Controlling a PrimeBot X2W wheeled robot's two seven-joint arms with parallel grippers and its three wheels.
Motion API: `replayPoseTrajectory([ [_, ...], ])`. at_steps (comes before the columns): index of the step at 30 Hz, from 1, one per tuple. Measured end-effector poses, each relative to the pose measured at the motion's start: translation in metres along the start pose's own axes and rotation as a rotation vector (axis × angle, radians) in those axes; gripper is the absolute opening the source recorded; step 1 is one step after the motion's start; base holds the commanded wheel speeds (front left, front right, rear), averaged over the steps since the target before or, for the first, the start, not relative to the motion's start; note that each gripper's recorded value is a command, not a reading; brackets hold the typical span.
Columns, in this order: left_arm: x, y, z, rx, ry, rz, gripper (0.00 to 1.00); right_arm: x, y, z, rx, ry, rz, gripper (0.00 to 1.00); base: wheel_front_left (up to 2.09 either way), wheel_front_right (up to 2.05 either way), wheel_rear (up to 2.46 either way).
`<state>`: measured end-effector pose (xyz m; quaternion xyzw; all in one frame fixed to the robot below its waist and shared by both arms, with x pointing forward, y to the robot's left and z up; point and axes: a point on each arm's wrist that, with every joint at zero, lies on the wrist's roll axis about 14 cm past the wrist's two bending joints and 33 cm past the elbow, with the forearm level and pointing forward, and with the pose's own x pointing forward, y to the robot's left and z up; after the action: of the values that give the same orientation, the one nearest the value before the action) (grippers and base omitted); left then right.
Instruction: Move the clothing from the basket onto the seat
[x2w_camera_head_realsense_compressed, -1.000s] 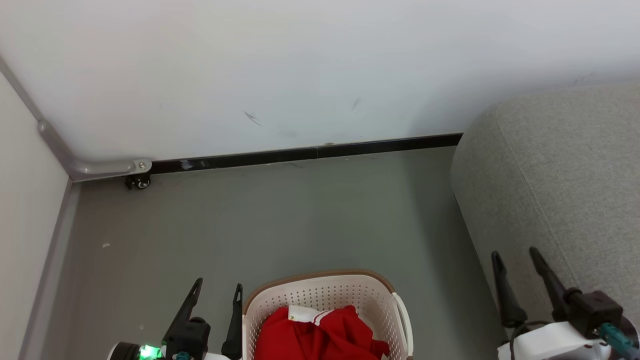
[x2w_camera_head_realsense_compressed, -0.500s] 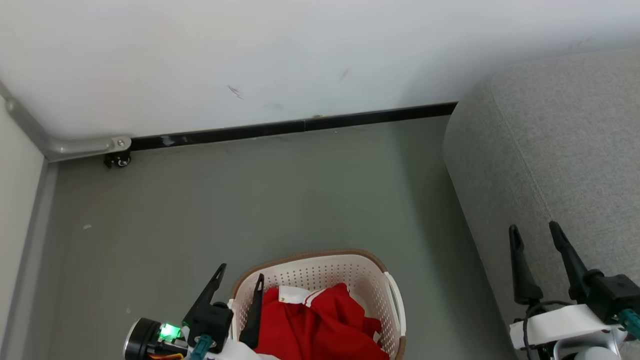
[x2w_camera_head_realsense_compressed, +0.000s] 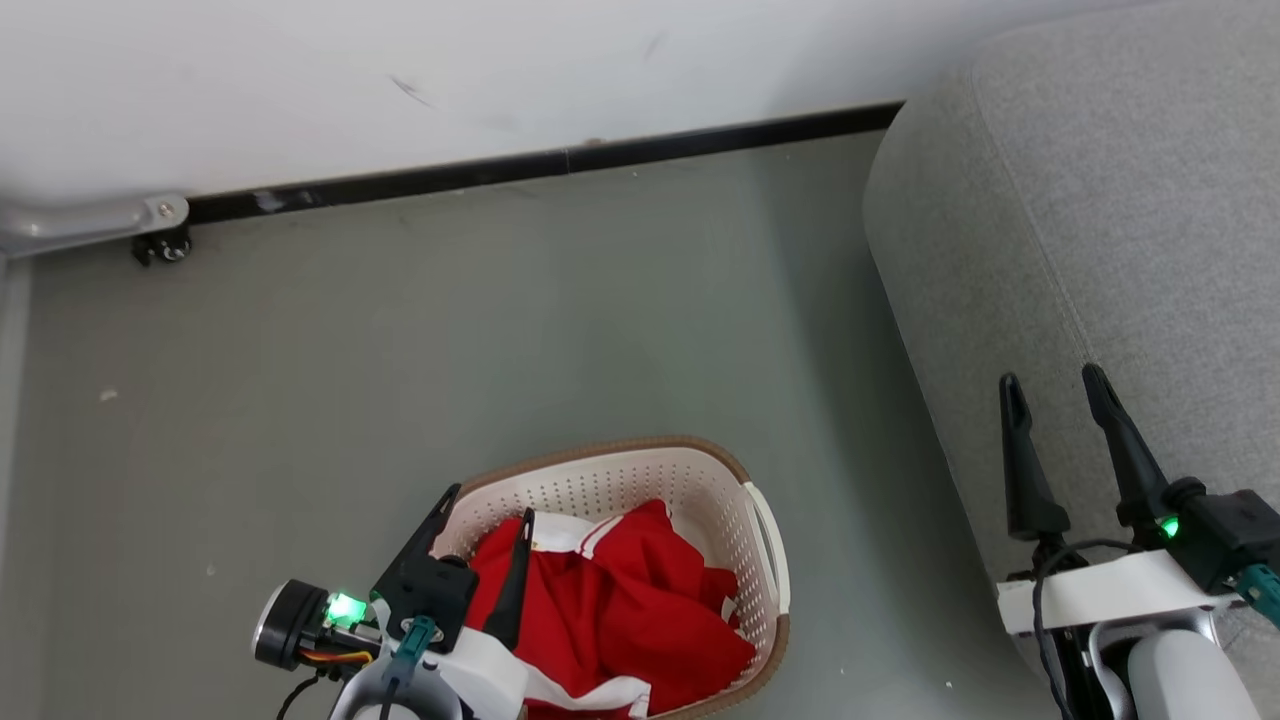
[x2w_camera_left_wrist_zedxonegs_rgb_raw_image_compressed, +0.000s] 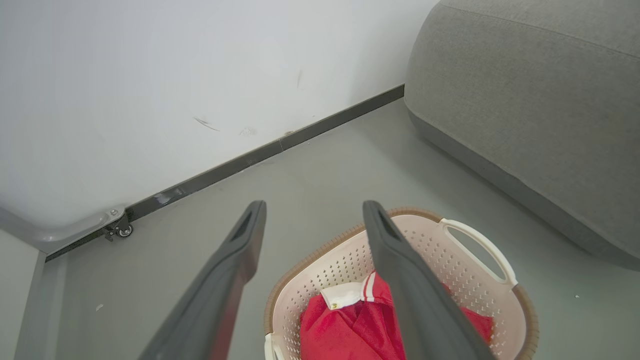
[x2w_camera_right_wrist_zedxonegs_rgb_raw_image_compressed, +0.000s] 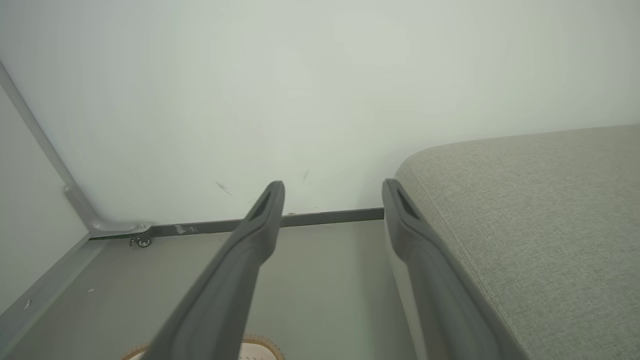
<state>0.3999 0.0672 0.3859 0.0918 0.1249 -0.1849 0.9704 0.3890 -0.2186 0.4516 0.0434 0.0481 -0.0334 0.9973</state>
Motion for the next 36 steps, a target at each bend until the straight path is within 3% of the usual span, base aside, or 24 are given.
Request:
replayPoseTrajectory([
  [16, 0.039, -0.022, -0.063, -0.018, 0.17, -0.103, 1.0, 0.042, -0.006, -0.006, -0.022, -0.004, -0.008, 1.0, 0.0, 0.0, 0.0],
  [36, 0.078, -0.051, -0.124, 0.071, 0.294, -0.267, 1.0, 0.085, -0.014, -0.028, -0.018, 0.013, -0.02, 1.0, 0.0, 0.0, 0.0],
])
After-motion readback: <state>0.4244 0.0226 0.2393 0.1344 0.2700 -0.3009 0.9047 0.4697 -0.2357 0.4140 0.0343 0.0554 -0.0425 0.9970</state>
